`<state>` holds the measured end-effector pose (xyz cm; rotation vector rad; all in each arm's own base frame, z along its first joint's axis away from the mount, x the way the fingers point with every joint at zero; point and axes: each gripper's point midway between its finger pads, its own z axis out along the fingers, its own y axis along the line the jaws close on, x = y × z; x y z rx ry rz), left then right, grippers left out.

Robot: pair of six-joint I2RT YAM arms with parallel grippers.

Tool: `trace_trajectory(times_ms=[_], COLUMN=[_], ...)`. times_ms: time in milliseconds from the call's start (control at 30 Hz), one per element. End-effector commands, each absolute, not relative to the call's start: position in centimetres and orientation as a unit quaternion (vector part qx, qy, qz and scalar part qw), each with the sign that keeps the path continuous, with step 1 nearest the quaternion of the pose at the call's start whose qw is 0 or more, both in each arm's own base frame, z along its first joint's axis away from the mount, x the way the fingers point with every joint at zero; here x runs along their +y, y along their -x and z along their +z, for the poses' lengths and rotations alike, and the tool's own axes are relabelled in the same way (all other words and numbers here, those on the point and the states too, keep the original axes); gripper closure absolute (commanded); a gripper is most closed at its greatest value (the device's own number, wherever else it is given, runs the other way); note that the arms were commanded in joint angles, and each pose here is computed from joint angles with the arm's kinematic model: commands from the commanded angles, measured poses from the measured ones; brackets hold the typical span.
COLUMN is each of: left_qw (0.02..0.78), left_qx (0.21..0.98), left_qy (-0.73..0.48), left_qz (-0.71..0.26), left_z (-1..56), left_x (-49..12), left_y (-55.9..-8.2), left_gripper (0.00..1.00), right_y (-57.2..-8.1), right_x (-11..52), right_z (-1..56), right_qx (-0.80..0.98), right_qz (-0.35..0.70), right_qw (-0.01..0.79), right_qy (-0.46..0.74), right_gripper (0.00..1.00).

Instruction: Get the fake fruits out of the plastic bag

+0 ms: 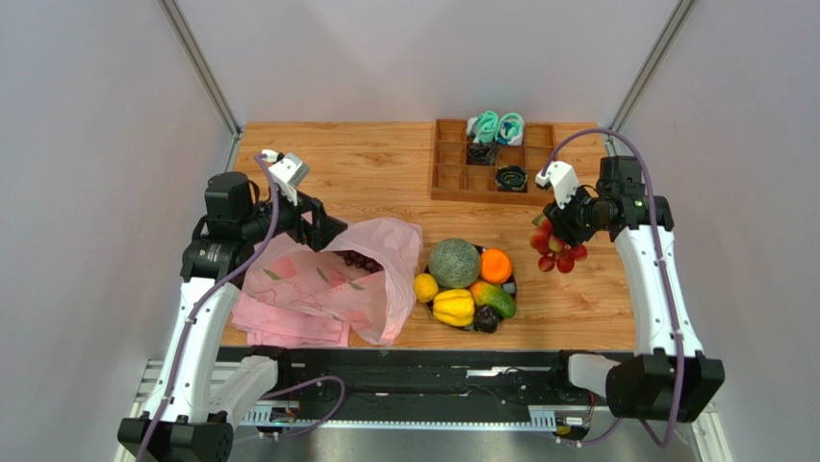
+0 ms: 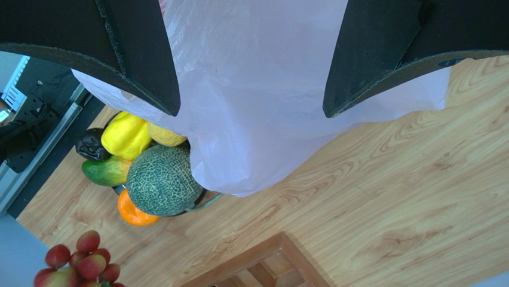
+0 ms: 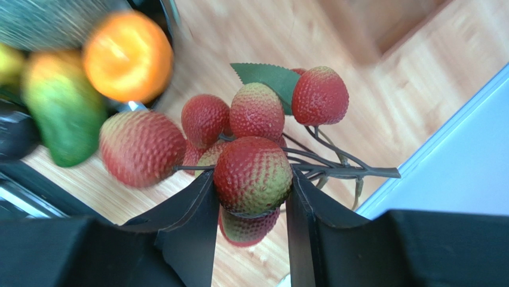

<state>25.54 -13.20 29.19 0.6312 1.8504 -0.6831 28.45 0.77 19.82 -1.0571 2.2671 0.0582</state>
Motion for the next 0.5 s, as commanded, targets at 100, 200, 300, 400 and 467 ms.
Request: trace_trajectory(times_ms=[100,200,300,400,467], left_qw=[0.537,0.542,0.548,0.55,0.552], left_qx=[0.749,0.747,0.744,0.743,0.742], left_qy=[-0.273,-0.274,-0.274,-0.278,-0.28], left_qz=[-0.276,-0.273,-0.266,-0.262,-0.258], left_z=[30.7,30.9,31.2,31.3,31.3], left_x=[-13.1,-13.0,-12.8,-12.7,-12.7], left_y=[-25.3,-25.1,-24.9,-24.6,-24.4], left_gripper=[0.02,0.02,0.02,0.02,0.02], right_y=[-25.8,-25.1,-24.0,-23.0,-22.6], right_x=[7.5,9.6,12.0,13.6,14.2], right_z=[25.8,26.6,26.9,26.7,26.5], right_qx=[0.819,0.808,0.796,0.79,0.787], right_qz=[0.119,0.14,0.164,0.18,0.185], right_qw=[0.379,0.379,0.372,0.36,0.355], right_qy=[0.415,0.428,0.448,0.463,0.469], right_gripper=[0.82,0.82,0.81,0.81,0.8])
